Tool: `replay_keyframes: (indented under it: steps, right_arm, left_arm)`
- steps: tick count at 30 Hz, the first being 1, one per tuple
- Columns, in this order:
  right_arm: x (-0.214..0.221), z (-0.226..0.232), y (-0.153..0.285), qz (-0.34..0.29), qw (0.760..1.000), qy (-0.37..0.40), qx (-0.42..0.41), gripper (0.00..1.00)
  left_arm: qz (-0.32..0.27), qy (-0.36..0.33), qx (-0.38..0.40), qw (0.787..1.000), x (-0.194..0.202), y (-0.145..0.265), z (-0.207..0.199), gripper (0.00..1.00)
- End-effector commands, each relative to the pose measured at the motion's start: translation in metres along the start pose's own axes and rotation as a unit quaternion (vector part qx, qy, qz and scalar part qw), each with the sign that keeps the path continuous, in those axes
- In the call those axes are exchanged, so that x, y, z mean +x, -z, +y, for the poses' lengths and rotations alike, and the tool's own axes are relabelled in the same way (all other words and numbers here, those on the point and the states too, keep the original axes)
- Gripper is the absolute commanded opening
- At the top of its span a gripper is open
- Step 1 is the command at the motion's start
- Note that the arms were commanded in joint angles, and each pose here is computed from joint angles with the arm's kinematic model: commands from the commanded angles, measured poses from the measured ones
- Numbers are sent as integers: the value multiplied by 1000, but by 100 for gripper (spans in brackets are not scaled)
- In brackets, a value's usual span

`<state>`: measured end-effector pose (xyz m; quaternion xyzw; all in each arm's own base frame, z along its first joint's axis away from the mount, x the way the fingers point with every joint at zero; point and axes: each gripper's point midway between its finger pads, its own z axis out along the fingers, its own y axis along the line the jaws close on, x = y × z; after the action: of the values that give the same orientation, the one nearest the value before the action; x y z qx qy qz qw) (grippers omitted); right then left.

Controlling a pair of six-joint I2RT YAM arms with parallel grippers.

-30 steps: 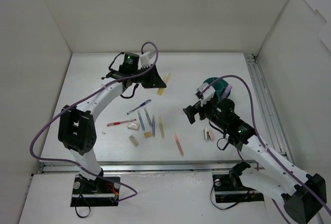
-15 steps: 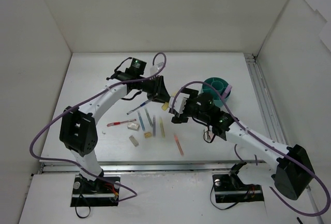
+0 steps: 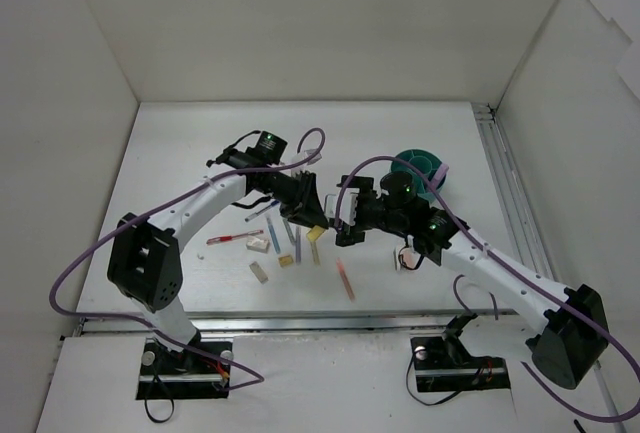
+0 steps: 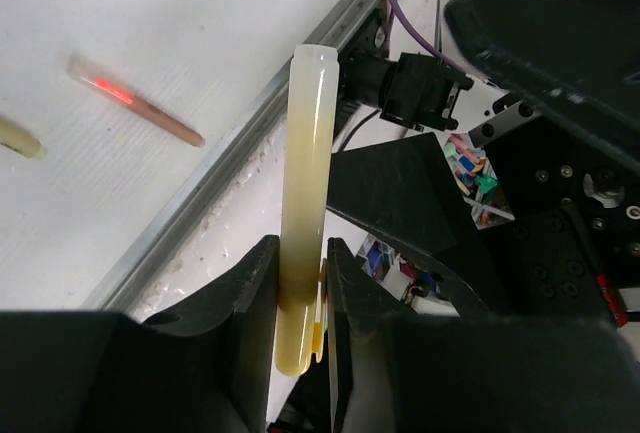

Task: Sort the stationery into containers
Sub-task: Place the pen in the storage box.

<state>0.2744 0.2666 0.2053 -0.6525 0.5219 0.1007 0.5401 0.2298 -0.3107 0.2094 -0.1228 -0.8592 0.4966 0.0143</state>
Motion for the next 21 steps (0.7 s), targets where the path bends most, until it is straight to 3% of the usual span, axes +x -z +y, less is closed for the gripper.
replay_keyframes:
  steps: [1, 8, 11, 12, 18, 19, 21]
  right_arm:
    - [-29, 1, 1, -56, 998, 8, -23, 85]
    - [-27, 12, -7, -50, 997, 4, -59, 82]
    - [-35, 22, -12, -68, 994, 6, -84, 71]
    - [-36, 24, -14, -69, 994, 4, -89, 63]
    - [-26, 32, -19, -47, 994, -8, -97, 38]
    - [-29, 33, -18, -52, 994, -7, -99, 29]
    - [-32, 34, -18, -59, 993, -4, -100, 20]
  left_arm:
    - [18, -9, 30, 999, 8, 7, -21, 0]
    - [35, -17, 29, 999, 9, 3, -25, 0]
    - [36, -20, 27, 999, 8, 4, -27, 0]
    - [37, -18, 28, 999, 7, 3, -26, 0]
    - [35, -36, 28, 998, 8, 5, -33, 0]
    - [40, -38, 29, 998, 10, 2, -34, 0]
    - [41, -39, 29, 998, 10, 2, -34, 0]
